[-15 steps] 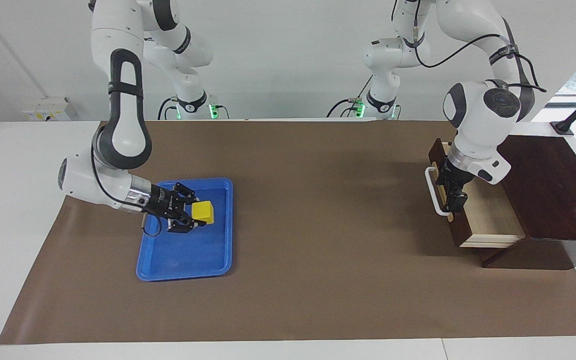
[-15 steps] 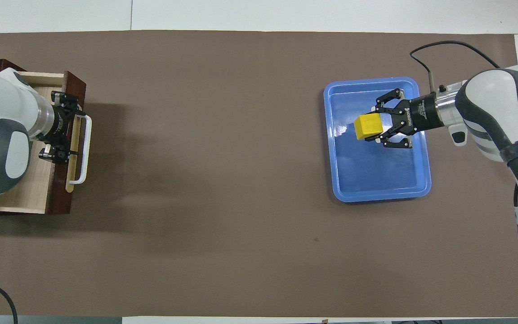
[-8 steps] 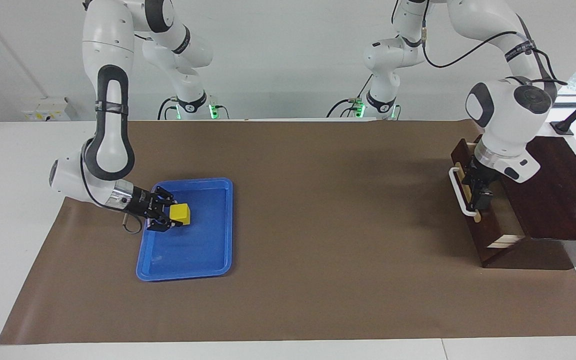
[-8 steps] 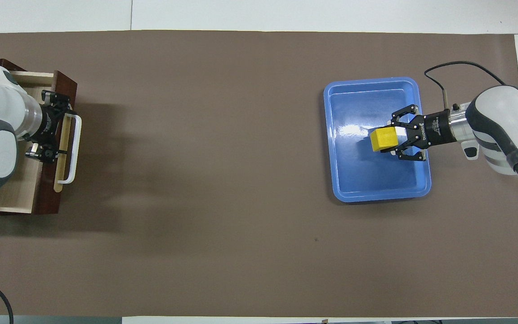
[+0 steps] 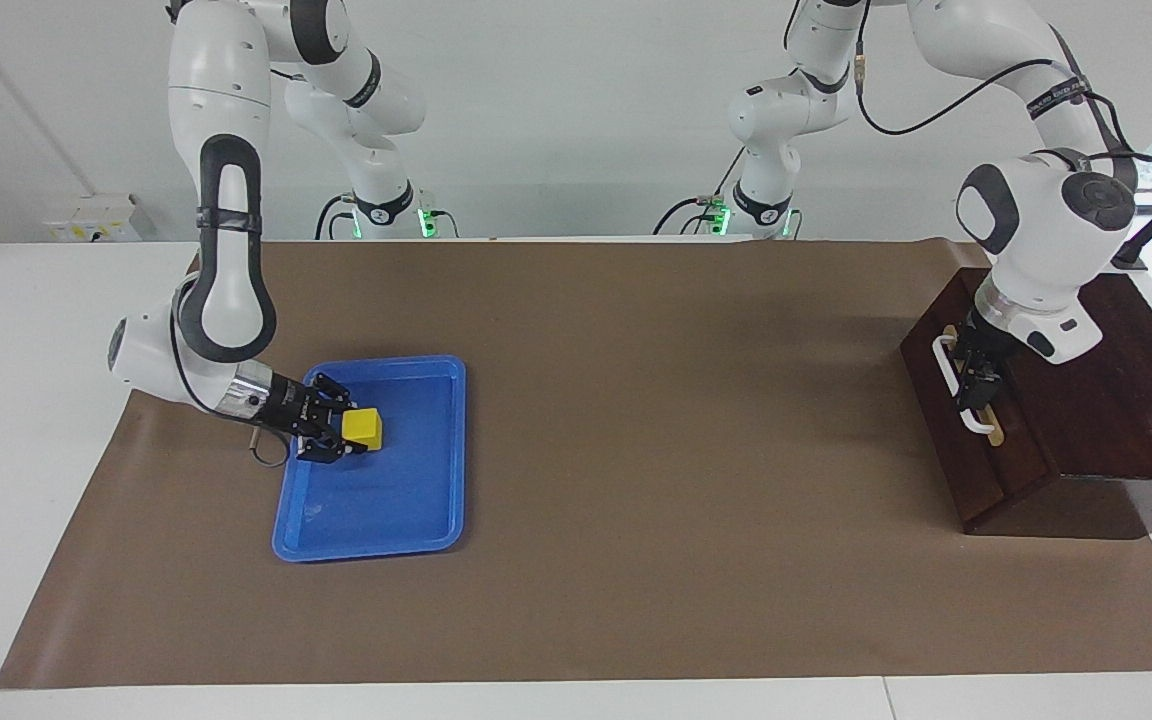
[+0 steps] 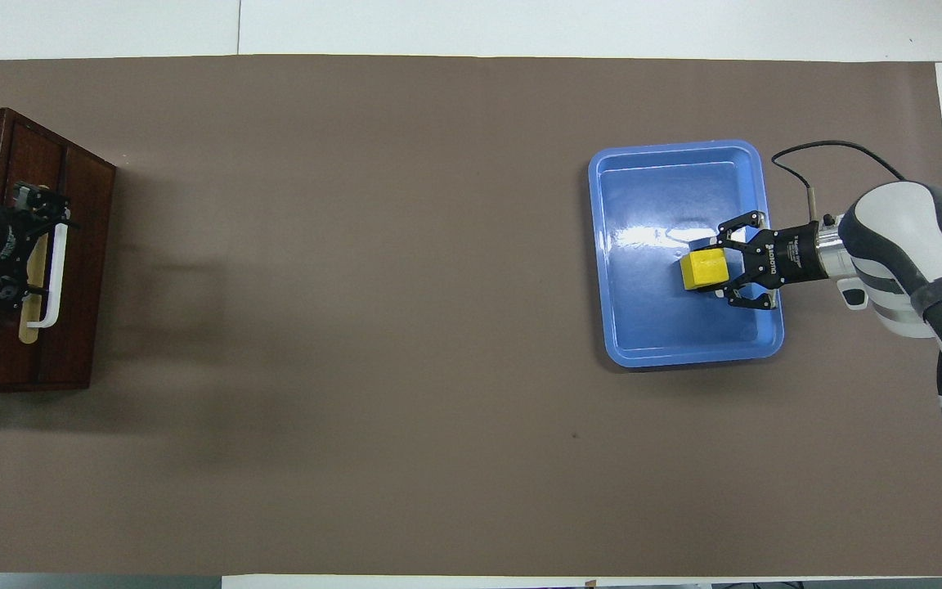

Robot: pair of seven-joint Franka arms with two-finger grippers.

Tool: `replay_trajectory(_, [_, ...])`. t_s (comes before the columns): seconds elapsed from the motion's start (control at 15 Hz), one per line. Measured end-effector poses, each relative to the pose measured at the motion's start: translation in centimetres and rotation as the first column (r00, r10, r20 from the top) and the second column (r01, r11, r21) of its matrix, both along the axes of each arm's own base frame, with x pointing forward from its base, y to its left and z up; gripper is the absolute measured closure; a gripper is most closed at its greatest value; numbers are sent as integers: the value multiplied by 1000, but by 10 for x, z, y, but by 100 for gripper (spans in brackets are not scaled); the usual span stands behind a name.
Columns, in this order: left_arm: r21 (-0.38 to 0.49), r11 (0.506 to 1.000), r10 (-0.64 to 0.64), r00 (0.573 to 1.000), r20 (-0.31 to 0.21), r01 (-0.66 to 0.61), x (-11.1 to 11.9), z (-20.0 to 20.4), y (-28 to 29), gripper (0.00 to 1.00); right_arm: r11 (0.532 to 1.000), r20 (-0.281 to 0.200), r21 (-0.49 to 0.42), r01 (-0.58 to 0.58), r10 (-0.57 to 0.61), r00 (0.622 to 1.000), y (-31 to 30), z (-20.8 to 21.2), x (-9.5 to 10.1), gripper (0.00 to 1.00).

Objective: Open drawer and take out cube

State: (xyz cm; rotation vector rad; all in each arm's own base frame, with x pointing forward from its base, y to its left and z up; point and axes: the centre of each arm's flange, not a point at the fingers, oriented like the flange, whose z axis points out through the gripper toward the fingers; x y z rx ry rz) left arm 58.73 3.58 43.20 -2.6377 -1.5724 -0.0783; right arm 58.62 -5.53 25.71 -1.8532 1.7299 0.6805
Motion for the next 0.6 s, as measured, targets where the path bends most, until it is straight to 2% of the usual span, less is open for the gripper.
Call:
replay_trajectory(0.2, [6,995,-102,994,-31,102,-6,21,-65,0,1000,-2,17,11,-11,1000,8,1,2,43])
replay_trajectory(0.4, [17,982,-189,981,-48,189,-23,65,-84,0,1000,3,10,12,-12,1000,13,0,3,43])
replay_trajectory(0.53, [10,939,-341,936,-91,343,-38,88,-83,0,1000,2,9,7,-7,1000,17,0,3,43])
replay_trajectory(0.6, [-3,910,-413,903,-118,416,-44,99,-82,0,1000,2,9,5,-5,1000,20,0,3,35])
